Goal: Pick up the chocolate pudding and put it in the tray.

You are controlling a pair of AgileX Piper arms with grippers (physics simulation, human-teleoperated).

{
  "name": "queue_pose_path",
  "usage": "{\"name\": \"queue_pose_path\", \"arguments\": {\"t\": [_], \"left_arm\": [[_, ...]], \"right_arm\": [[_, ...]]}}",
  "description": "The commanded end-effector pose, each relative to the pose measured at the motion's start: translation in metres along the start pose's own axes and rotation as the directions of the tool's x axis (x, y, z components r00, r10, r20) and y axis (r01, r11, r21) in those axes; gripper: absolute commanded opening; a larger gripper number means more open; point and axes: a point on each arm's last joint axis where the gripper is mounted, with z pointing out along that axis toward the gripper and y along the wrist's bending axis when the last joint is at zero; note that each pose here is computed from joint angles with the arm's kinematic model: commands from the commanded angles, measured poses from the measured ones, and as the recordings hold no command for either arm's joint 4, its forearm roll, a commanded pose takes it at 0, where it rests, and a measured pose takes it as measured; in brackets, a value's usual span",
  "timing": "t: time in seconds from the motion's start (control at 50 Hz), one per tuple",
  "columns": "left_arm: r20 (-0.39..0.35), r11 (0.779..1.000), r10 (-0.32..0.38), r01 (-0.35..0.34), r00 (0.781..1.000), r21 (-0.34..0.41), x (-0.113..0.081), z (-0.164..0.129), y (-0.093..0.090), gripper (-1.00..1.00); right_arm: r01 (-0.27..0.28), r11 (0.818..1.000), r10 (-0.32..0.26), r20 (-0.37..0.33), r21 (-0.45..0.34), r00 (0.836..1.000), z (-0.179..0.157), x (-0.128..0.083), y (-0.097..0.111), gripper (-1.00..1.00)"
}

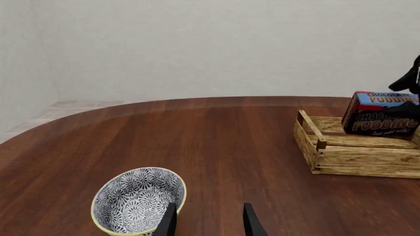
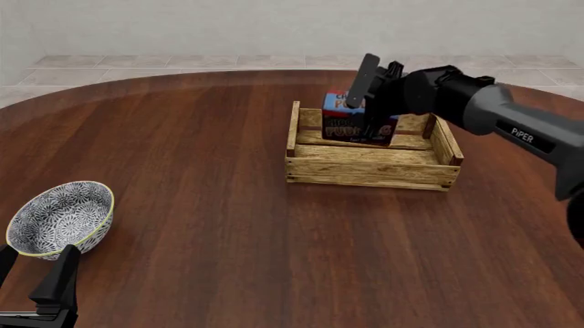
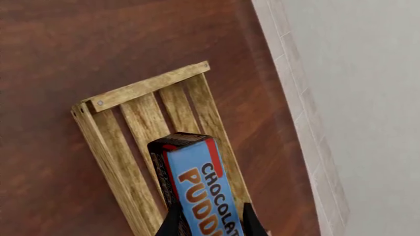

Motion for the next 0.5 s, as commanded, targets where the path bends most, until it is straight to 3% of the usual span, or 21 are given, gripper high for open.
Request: {"name": "queue_pose_path", "arguments": {"t": [0.02,0.5], "left_arm": [[0.000,1.000,0.000,0.000,1.000,0.000,0.000,0.000,0.000,1.00],[0.000,1.000,0.000,0.000,1.000,0.000,0.000,0.000,0.000,1.00]], "right_arm": [[-0.031,1.000,0.031,0.001,-0.002,1.000,0.004,0.001,0.002,-1.00],[-0.042,0.999,0.042,-0.007,-0.017,0.999,0.019,0.004,0.010,-1.00]]}}
